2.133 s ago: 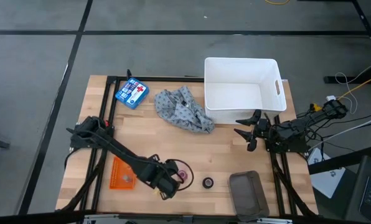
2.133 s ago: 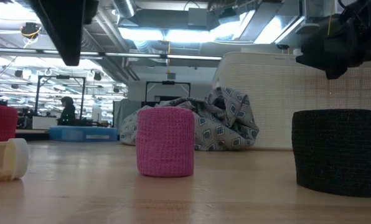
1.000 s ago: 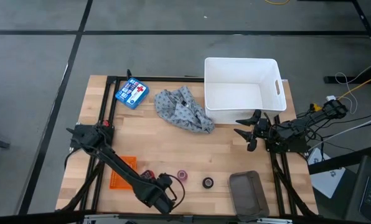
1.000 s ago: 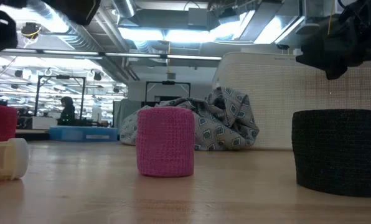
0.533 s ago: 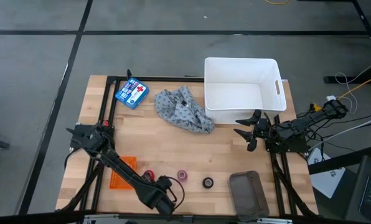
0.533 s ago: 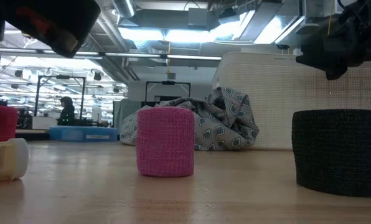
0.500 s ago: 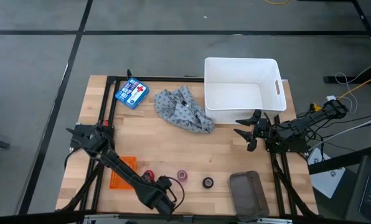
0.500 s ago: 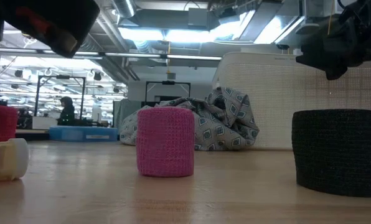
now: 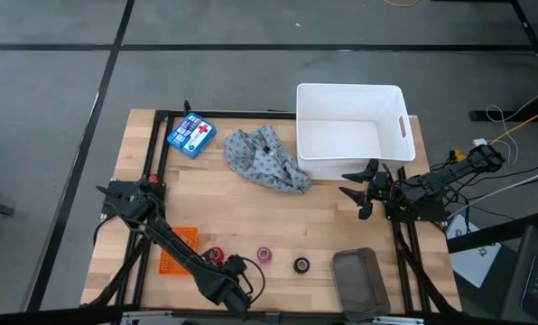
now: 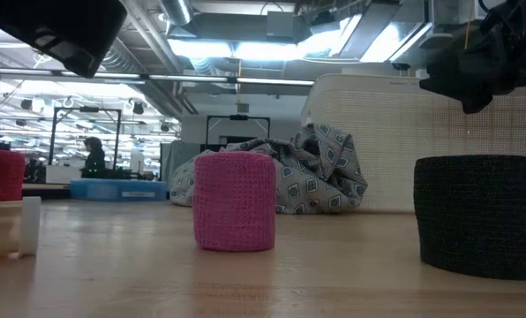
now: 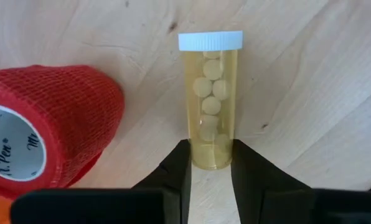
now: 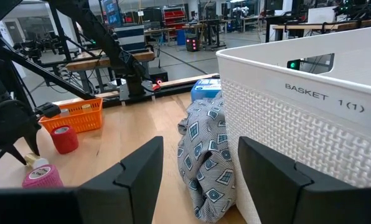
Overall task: Pick & place medical supplies in basket/bin
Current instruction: Put the yellow pill bottle into the orange bin
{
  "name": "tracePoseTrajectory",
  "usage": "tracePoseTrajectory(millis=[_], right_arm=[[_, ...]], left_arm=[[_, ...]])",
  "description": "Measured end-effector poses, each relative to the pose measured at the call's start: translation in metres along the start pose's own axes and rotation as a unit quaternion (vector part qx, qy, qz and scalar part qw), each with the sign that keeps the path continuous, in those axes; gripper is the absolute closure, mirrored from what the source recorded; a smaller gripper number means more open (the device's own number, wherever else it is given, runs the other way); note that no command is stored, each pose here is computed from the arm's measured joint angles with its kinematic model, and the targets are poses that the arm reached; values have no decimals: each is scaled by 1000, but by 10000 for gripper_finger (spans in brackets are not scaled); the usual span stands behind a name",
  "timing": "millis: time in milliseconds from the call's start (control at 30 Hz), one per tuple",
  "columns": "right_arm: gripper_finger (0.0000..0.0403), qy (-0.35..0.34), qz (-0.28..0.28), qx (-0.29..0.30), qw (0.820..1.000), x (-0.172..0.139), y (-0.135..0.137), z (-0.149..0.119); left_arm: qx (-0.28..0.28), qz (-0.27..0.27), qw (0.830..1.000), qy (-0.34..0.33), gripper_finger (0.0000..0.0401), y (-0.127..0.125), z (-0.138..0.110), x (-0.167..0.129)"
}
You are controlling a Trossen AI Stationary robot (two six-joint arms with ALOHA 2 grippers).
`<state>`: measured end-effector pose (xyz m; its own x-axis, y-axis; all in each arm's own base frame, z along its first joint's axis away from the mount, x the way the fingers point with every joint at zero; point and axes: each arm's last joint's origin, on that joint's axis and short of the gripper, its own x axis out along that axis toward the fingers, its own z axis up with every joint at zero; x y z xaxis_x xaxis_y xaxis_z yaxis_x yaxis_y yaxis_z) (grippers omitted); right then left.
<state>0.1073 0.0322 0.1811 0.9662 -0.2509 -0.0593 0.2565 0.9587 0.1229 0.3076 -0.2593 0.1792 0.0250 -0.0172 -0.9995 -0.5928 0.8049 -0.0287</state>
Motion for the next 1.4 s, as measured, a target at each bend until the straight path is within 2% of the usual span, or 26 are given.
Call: tracePoseTrajectory(millis=[167, 333, 700, 833, 933, 1067, 1233, 1400], right_arm=[[194, 0, 0, 0, 1000, 0, 0, 0], [194, 0, 0, 0, 1000, 0, 0, 0], [194, 0, 0, 0, 1000, 0, 0, 0], [194, 0, 0, 0, 1000, 0, 0, 0], [194, 0, 0, 0, 1000, 0, 0, 0], [194, 0, 0, 0, 1000, 0, 0, 0], [194, 0, 0, -1, 1000, 0, 0, 0], [194, 0, 0, -2, 1000, 0, 0, 0]], left_arm=[[7, 0, 1000, 3, 319, 1, 0, -1], [10, 10, 1000, 15, 328, 5, -4, -13], [42, 12, 999, 0, 329, 14, -13, -86], [39, 48, 997, 46, 328, 28, -18, -111], [61, 7, 996, 63, 328, 33, -21, -127], [54, -13, 996, 76, 331, 48, -24, -145], [38, -9, 996, 81, 332, 69, -29, -149], [7, 15, 990, 138, 333, 97, -42, -139]])
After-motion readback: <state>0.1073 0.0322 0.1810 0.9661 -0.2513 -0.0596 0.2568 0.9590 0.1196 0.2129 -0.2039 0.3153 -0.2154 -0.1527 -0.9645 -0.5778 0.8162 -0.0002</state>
